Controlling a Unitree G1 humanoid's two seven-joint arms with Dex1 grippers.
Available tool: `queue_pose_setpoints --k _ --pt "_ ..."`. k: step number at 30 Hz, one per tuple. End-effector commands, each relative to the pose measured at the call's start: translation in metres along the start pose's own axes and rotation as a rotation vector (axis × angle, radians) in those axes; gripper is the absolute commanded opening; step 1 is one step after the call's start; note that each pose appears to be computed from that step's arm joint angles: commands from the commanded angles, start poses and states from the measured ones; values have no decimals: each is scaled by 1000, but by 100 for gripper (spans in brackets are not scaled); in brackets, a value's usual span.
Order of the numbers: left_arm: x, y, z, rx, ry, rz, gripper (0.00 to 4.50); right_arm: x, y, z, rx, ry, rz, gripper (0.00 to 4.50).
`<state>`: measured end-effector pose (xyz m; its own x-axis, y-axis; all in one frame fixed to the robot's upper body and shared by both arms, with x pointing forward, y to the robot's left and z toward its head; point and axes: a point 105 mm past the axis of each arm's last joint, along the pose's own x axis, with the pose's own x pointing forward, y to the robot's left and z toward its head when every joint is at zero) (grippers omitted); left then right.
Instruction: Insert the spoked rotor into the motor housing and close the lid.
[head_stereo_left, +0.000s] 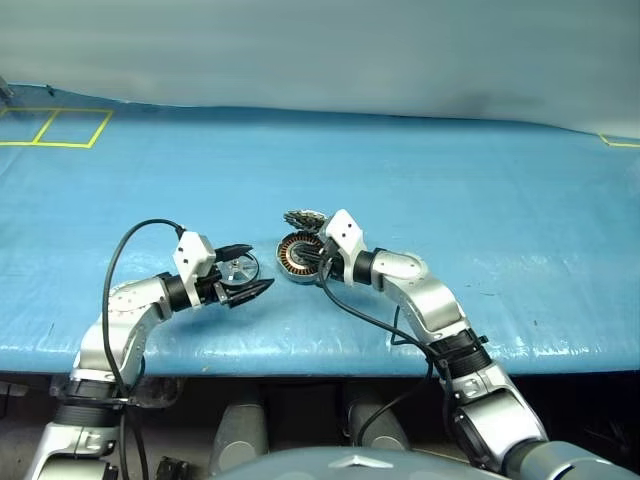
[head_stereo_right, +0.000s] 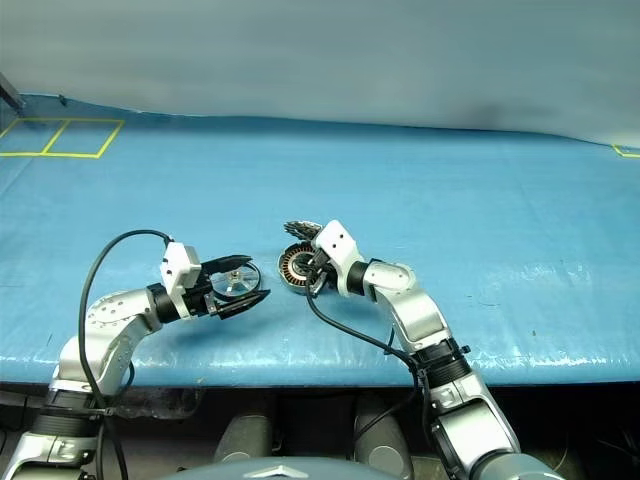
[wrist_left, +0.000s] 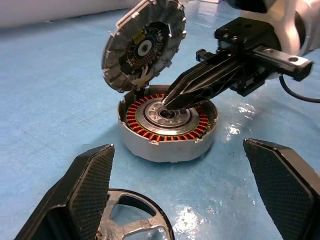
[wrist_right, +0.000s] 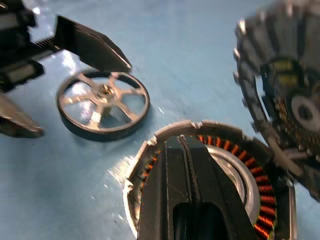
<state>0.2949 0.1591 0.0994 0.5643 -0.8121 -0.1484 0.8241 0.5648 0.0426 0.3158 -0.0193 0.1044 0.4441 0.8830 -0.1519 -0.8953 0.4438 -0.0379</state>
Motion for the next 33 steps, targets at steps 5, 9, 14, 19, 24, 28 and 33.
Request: queue_pose_setpoints --k 5,9,14,19,24,28,33 --pt "-13 23 8 40 4 71 450 -18 27 11 11 -85 104 2" --pt "-17 28 10 14 11 52 450 -27 38 2 31 -61 119 2" --pt "-16 36 7 58 86 46 450 -29 41 -7 49 -41 94 2" --pt "-16 34 13 99 188 -44 450 -26 42 -10 49 -33 82 2" --pt "-21 33 20 209 350 -168 450 -24 44 -10 47 -32 85 2" --pt "-19 44 44 395 455 -222 450 -23 44 -11 45 -26 94 2" --pt "-7 56 79 621 604 -292 450 -24 45 -11 37 -11 116 2"
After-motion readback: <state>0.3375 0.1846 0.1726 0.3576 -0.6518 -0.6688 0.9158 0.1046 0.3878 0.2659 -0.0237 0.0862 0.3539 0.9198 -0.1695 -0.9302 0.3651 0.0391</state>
